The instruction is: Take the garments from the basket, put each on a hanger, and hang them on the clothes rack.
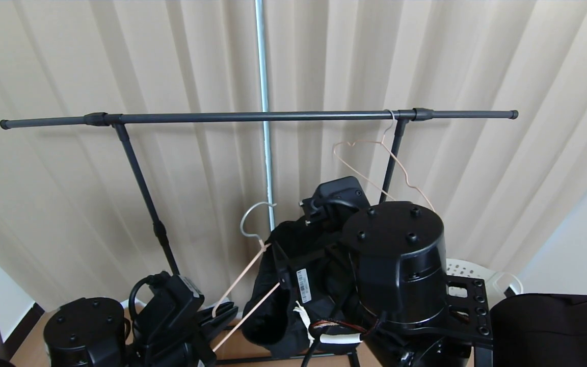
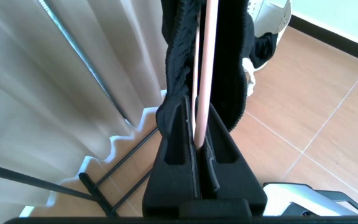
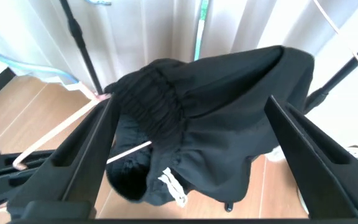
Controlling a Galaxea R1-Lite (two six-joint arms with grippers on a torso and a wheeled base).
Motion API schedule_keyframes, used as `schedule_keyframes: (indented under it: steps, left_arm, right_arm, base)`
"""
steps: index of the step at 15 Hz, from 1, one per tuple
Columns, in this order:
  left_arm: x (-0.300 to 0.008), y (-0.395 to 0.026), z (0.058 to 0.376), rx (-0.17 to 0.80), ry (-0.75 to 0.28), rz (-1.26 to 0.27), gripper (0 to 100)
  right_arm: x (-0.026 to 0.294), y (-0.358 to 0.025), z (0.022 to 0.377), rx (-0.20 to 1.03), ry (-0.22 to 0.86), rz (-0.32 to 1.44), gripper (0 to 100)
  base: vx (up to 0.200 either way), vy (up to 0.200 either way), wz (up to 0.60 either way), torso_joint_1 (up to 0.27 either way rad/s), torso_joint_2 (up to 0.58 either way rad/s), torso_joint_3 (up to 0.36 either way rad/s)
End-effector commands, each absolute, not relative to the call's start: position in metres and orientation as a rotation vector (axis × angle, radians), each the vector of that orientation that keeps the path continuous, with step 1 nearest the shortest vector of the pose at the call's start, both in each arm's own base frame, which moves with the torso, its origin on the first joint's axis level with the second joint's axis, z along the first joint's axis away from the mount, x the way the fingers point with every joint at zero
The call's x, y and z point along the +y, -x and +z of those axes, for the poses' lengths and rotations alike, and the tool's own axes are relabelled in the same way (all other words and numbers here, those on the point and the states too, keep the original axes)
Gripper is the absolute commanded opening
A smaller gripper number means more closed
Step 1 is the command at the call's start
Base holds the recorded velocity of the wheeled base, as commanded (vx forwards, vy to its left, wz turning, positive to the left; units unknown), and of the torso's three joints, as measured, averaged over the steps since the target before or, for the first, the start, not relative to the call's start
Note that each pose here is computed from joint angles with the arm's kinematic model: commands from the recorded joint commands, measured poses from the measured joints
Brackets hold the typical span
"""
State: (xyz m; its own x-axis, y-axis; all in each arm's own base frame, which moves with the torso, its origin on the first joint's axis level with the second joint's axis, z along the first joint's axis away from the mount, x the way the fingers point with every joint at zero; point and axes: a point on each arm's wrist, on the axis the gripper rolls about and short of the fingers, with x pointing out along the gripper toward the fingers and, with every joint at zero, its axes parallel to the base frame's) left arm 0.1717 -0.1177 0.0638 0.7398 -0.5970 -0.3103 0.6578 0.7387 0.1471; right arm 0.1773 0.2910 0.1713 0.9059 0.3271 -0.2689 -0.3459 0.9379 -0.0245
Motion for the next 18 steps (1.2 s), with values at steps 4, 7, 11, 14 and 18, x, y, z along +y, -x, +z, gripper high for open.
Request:
schedule_keyframes:
  steps: [4,7,11,14,18]
  left_arm:
    - [-0.118,-0.171,0.064,0.248,-0.255,-0.703,0]
    - [-0.119,-0.17,0.064,0.248,-0.251,-0.747,0]
    - [-0.123,-0.168,0.063,0.248,-0.252,-0.786,0]
    - [-0.128,-0.165,0.061,0.251,-0.26,-0.819,0]
    - [-0.137,-0.16,0.054,0.278,-0.278,-0.869,0]
  right_arm:
    - [0.266,-0.173,0.181,0.255,0.148,0.404,100]
    - [0.209,-0.175,0.203,0.171,0.408,0.505,100]
    - [0.166,-0.213,0.239,0.342,0.643,0.731,100]
    - [0.147,-0.242,0.252,0.454,0.719,0.948,100]
    - [0.128,-0.31,0.254,0.691,0.868,1.313,100]
  base:
    - [0.0,0.0,0.0,0.0,0.0,0.0]
    - [0.0,0.0,0.0,0.0,0.0,0.0]
    - [0.0,0.0,0.0,0.0,0.0,0.0]
    - [0.0,0.0,0.0,0.0,0.0,0.0]
    - [0.0,0.0,0.0,0.0,0.0,0.0]
